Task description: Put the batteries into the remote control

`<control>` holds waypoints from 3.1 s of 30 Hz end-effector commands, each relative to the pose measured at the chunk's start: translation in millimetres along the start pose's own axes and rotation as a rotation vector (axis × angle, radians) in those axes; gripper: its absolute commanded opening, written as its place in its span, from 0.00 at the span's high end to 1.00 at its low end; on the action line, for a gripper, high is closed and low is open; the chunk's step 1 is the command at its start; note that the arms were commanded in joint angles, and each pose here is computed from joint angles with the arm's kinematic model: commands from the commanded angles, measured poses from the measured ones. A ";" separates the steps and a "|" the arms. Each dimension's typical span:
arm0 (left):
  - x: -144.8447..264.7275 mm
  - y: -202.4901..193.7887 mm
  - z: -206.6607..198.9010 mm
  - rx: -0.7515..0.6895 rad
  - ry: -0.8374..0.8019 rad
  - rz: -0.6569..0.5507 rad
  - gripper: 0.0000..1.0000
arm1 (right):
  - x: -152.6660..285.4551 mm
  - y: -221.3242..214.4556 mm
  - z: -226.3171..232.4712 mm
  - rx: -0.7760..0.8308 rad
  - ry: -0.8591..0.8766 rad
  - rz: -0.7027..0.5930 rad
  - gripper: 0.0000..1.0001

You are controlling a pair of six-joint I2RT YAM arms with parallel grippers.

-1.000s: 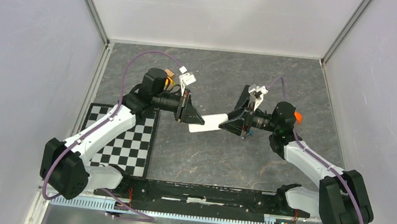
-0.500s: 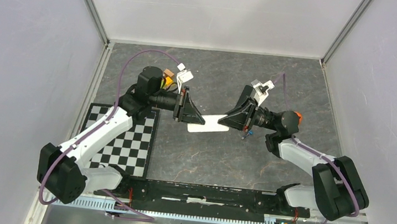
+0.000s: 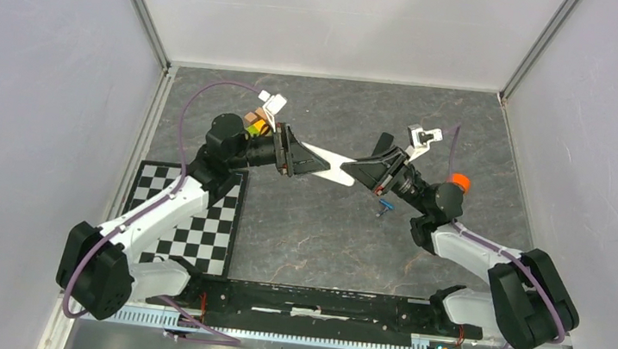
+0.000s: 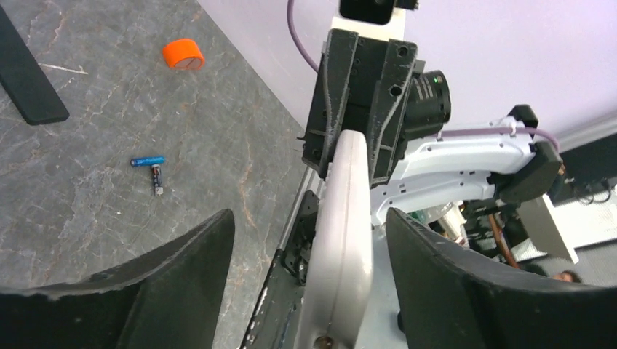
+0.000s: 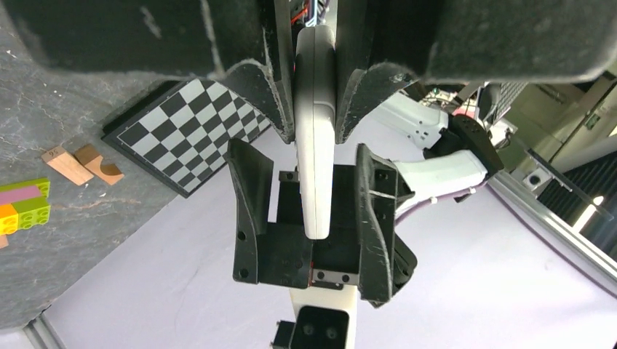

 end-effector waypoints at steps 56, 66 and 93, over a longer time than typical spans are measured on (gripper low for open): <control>15.7 33.2 -12.0 0.350 -0.287 -0.374 0.98 | 20.9 -36.9 -39.4 -0.042 -0.182 -0.030 0.74; 12.0 26.0 7.5 0.206 -0.144 -0.376 0.98 | 6.8 -34.2 -42.0 -0.144 -0.265 -0.036 0.39; 14.0 -12.6 81.0 0.000 0.336 -0.059 0.98 | 78.7 -45.2 -104.1 0.326 -1.077 0.434 0.32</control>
Point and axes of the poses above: each gripper's point midway between its finger pads, its own x axis back along the fingers, its own z axis along the line the jaws close on, y = z × x, the point moved 9 cm from there along x, back along the fingers, and after that the axes turned 4 degrees about x, right-handed, at the moved point
